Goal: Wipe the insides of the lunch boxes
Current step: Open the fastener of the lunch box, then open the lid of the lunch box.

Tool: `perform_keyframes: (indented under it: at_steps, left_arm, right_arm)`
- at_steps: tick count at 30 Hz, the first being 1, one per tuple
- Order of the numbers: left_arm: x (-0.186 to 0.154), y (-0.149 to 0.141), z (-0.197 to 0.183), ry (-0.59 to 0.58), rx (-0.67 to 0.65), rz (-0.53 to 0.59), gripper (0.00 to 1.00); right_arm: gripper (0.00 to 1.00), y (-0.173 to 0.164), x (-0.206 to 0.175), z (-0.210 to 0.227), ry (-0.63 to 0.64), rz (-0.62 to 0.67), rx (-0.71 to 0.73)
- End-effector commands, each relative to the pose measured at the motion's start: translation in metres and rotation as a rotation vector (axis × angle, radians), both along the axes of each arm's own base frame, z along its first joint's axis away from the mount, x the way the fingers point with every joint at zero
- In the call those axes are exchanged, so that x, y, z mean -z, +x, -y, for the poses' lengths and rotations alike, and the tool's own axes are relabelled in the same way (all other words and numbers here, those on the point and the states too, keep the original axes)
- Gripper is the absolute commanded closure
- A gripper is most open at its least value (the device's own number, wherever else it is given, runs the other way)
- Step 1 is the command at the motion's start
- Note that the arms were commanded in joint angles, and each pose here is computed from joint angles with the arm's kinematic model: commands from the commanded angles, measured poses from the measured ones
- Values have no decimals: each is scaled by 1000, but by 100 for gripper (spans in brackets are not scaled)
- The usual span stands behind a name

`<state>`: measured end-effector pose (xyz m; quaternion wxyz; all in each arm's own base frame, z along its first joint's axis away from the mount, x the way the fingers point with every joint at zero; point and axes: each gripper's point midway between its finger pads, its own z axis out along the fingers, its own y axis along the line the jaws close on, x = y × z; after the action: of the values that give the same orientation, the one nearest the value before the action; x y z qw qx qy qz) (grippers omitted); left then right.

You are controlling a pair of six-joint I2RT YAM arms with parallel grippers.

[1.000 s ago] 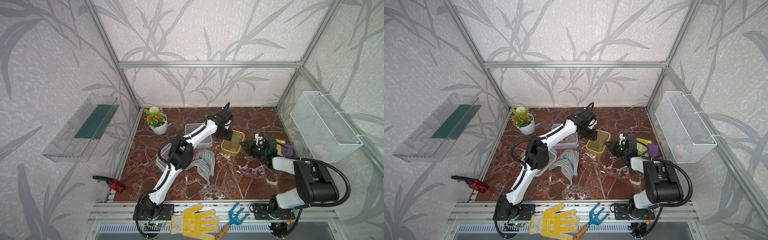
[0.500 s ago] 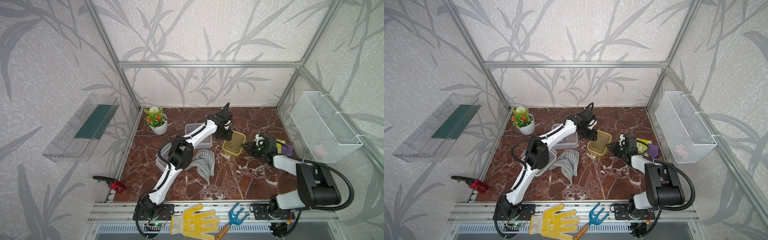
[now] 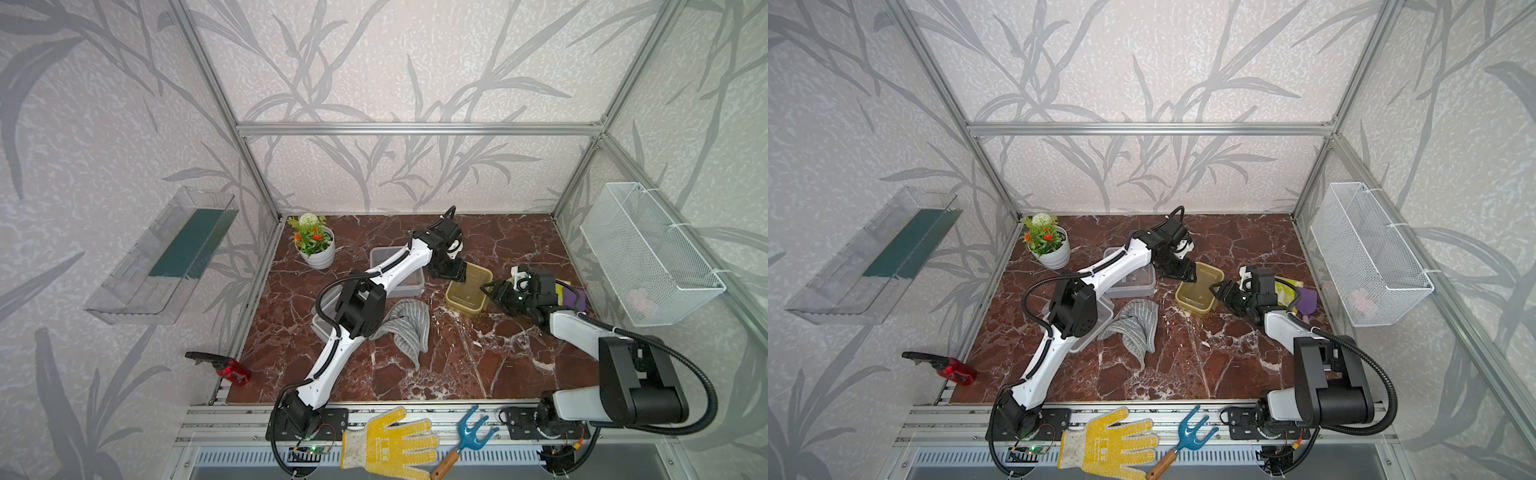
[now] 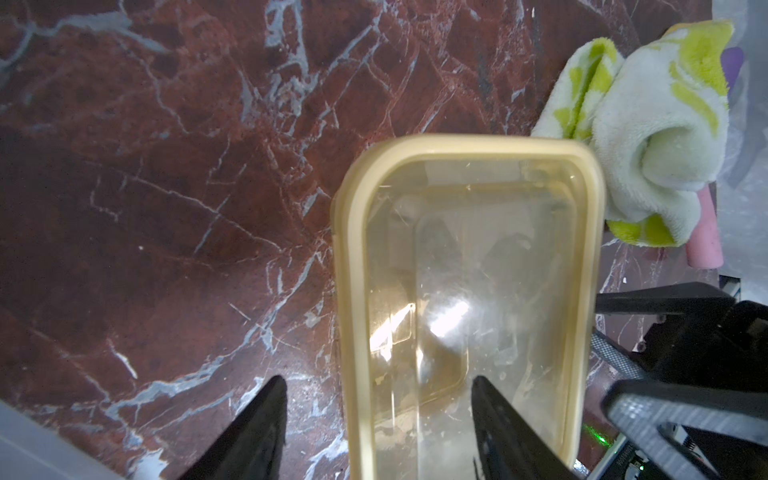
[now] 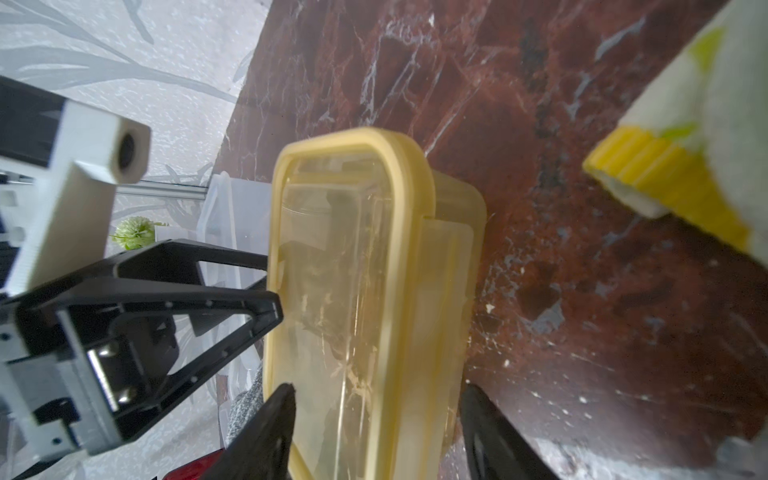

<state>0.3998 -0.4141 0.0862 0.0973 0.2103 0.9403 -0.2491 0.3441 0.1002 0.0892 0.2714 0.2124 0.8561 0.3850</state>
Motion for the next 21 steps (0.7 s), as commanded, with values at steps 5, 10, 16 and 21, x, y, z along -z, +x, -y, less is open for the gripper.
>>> perform_keyframes:
  at_steps: [5,10,16,21]
  left_arm:
    - [-4,-8,15,-61,5,-51,32]
    - [-8,-11,29,-119,22,-73,32]
    - [-4,-16,38,-144,32,-94,32]
    - [-4,-18,48,-177,28,-121,32]
  right_arm:
    - [34,-6,-10,6,-2,15,-9]
    - [34,-9,5,9,-6,-38,-6]
    - [34,-11,10,15,-8,-38,4]
    - [34,-14,11,19,13,-44,14]
